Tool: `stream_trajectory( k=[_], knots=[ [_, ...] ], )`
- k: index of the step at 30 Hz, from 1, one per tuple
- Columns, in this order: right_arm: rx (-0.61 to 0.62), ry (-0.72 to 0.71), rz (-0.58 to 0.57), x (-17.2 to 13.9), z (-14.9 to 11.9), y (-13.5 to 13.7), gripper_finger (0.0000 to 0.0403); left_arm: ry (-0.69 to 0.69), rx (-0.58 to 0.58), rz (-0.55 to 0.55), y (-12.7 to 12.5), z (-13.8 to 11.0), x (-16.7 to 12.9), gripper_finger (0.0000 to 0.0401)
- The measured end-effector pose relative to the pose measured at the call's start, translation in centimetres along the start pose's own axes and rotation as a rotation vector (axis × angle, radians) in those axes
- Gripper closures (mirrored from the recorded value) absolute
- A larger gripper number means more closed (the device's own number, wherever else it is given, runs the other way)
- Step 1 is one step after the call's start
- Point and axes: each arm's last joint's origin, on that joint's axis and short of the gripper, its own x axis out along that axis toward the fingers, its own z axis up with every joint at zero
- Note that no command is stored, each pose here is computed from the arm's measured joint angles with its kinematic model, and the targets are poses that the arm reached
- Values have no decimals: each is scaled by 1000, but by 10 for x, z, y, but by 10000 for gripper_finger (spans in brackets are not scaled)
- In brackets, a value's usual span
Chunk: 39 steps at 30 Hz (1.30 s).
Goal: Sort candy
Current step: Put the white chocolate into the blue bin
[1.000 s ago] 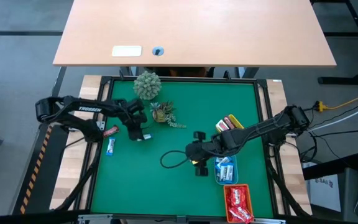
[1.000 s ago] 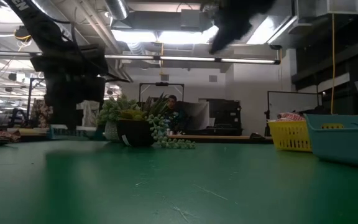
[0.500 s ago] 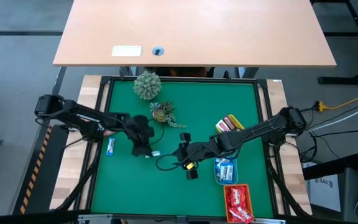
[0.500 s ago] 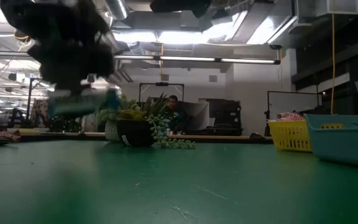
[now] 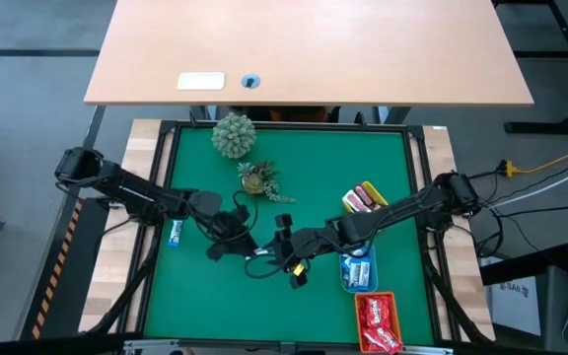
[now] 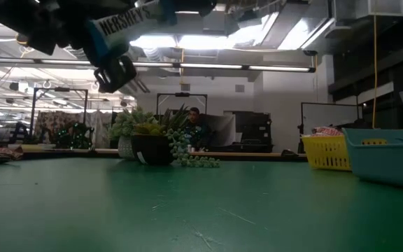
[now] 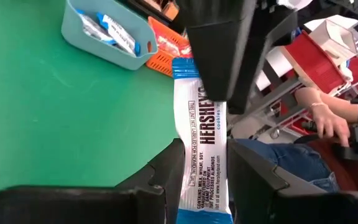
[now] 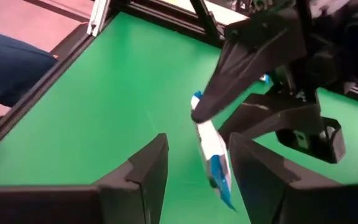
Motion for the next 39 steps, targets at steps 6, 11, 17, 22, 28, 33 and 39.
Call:
stream_trajectory(
  k=[6,11,17,22,28,33,39],
  knots=[
    [-10,-29,-12,0,3,-1,230,-1,10,-12,-4,-2,2,290],
    [-49,-15,-9,0,2,0,238,-19,29,-41,-10,-2,3,290],
    [-82,-13,-9,0,1,0,295,-24,67,-62,-14,-3,4,290],
    [-83,-12,-1,0,1,0,355,-35,69,-46,-14,-3,4,290],
    [-84,-13,7,0,1,0,384,-28,44,-52,-14,-3,4,290],
    [-83,-12,0,-1,1,0,350,-43,42,-30,-13,-3,4,290],
    [-81,2,-1,0,0,-1,352,-45,21,75,-7,-6,4,290]
  ],
)
